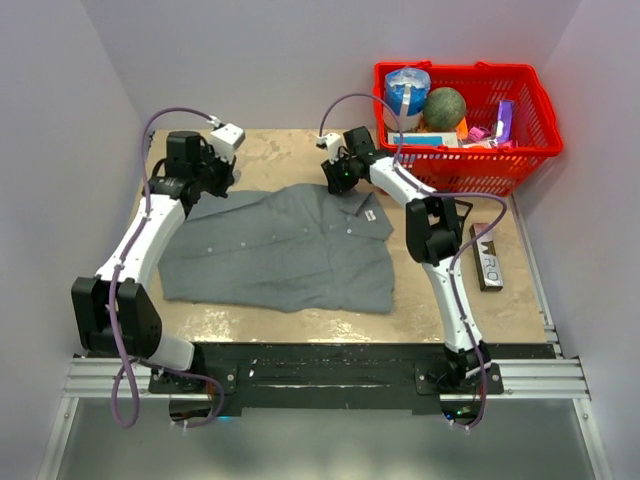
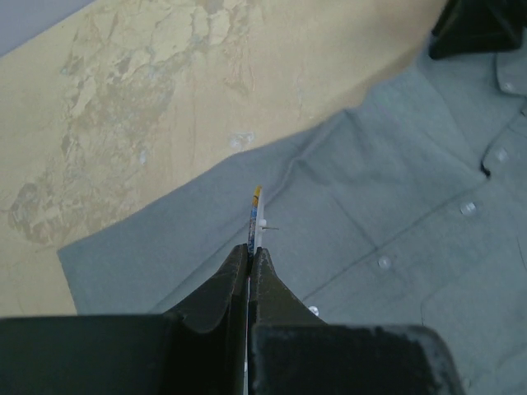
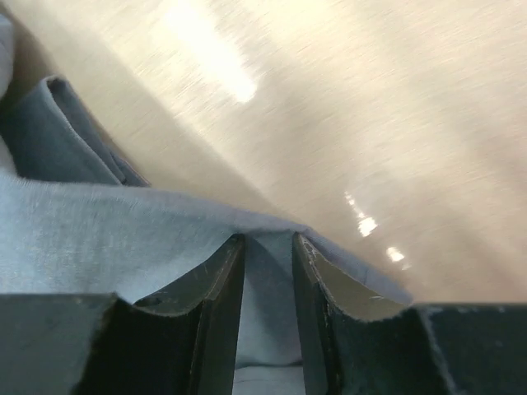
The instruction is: Remove the brooch from the garment
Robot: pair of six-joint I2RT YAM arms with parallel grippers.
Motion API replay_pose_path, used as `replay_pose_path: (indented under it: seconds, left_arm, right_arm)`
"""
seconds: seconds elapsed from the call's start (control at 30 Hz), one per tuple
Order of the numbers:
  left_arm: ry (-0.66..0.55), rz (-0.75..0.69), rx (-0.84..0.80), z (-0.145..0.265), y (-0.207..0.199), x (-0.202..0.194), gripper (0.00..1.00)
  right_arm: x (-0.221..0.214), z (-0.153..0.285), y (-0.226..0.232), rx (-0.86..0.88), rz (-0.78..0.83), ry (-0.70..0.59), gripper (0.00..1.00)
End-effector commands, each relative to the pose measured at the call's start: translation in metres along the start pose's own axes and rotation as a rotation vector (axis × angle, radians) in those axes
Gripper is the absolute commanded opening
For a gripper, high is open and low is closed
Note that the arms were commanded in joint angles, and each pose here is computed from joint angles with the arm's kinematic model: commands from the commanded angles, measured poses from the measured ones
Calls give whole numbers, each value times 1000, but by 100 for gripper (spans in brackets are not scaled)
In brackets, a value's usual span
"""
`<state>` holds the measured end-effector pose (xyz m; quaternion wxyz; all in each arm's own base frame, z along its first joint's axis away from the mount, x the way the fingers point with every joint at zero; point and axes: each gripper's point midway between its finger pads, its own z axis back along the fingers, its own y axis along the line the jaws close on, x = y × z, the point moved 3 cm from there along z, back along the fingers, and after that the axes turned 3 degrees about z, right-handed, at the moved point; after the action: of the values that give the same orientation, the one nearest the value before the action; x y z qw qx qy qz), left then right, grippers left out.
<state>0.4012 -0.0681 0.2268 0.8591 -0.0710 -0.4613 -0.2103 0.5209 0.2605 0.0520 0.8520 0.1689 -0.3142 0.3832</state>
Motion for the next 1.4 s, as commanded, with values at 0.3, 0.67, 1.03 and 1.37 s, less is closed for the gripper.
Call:
replay_pose_path:
  seconds: [0.3,0.67,1.03,1.37]
  left_arm:
    - [-284,69,-315,46,-36,43,0]
    - [-217,97,-633,44,-68,44,0]
    - [-114,157,-835,33,-86,18,0]
    - [-152,64,-913,33,-90,16,0]
  right_arm:
    - [53,108,93,253,189,-181,49]
    - [-36,64,108,274,28,13,47]
    - [48,87,108,324,234,-186,50]
    - [66,194,135,554,263,-358,70]
